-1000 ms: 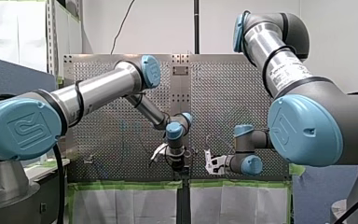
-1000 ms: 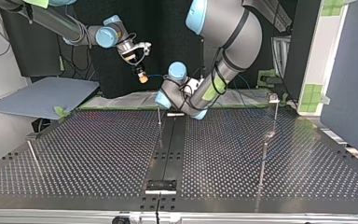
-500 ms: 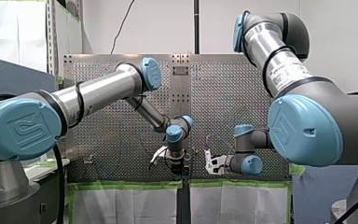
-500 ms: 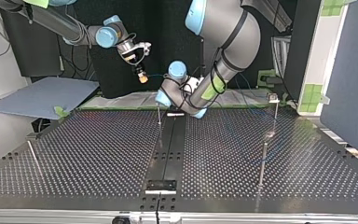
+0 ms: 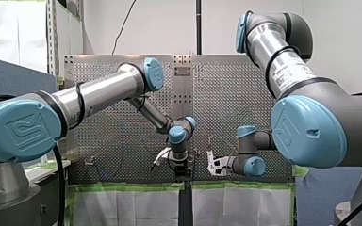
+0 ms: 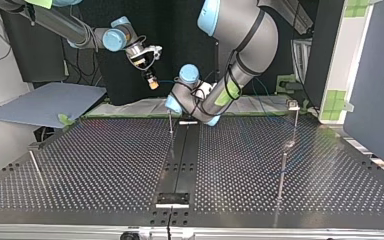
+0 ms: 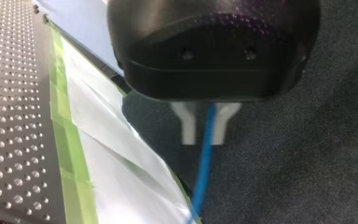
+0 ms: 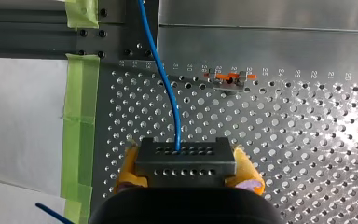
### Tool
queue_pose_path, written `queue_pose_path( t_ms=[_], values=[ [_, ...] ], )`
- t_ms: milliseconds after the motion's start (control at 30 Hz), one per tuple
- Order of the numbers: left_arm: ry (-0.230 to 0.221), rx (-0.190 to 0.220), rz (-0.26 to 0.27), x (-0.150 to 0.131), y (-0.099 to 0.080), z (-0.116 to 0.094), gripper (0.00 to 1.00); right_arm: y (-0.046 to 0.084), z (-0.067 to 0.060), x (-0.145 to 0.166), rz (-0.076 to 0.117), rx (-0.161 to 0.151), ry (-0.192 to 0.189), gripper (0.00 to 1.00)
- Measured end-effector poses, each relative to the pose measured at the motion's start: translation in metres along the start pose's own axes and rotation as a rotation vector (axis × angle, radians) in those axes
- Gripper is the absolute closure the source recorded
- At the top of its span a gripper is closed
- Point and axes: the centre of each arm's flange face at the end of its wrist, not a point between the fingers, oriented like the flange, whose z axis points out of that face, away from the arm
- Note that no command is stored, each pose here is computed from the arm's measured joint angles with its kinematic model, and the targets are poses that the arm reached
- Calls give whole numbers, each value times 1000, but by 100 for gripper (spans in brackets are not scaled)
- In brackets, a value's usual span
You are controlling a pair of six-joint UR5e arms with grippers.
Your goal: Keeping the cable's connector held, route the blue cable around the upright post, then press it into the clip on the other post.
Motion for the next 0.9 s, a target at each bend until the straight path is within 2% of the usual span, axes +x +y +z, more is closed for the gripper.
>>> queue_pose_path(
  t_ms=[267,500,633,900],
  values=[
    [8,-1,-34,1,-2,-2,100,4,0,0,16,-8,0,100],
    [19,-5,-80,1,0,-11,100,12,1,2,47,-21,6,100],
    [0,-1,-102,-3,5,-22,100,18,1,2,58,-31,7,100],
    [-42,-1,-134,-4,11,-41,100,24,1,2,67,-42,10,100]
  ],
)
